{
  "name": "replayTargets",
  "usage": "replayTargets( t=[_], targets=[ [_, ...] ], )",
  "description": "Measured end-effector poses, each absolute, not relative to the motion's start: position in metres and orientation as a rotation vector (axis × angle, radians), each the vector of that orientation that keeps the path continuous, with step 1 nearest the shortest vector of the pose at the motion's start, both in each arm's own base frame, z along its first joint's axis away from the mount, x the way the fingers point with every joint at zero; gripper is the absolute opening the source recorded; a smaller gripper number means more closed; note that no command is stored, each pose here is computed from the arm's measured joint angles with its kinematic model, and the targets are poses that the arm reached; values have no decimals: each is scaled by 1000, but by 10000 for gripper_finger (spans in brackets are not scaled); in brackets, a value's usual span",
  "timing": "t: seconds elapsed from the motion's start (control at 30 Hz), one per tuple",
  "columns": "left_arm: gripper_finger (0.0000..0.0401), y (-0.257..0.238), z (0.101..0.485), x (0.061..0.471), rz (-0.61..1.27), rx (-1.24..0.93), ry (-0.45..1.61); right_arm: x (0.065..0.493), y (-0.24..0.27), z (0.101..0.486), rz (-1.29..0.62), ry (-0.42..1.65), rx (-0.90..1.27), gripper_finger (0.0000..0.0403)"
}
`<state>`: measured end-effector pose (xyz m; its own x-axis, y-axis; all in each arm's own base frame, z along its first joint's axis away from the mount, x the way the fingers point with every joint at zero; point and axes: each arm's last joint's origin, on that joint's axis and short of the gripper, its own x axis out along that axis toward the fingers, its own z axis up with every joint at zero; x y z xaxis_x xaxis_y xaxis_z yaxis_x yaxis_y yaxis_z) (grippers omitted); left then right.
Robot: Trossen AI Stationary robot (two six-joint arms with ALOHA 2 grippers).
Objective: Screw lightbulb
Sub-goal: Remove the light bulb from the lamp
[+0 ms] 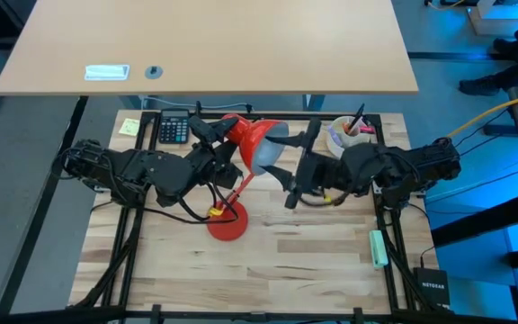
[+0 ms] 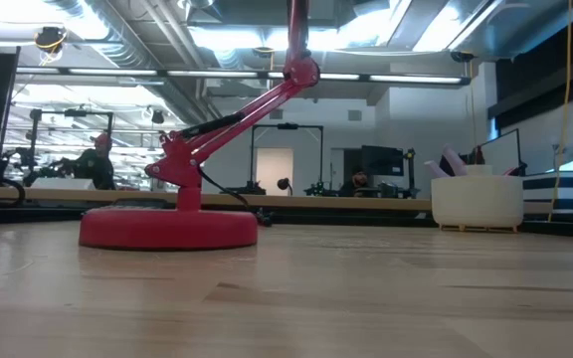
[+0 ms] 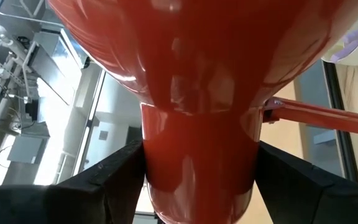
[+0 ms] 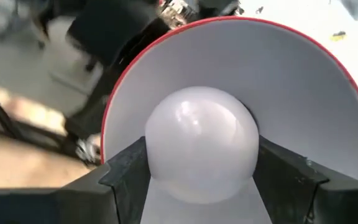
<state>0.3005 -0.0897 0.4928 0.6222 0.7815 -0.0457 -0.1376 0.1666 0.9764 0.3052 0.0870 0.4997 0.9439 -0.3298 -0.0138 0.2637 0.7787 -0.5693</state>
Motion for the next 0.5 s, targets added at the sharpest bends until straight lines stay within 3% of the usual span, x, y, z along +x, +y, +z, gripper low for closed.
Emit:
replayTargets(
  t=[0.5],
  targets=[
    [262,-89,492,300,734,1239,652,304,85,497,-282,329,-1526,253]
  ],
)
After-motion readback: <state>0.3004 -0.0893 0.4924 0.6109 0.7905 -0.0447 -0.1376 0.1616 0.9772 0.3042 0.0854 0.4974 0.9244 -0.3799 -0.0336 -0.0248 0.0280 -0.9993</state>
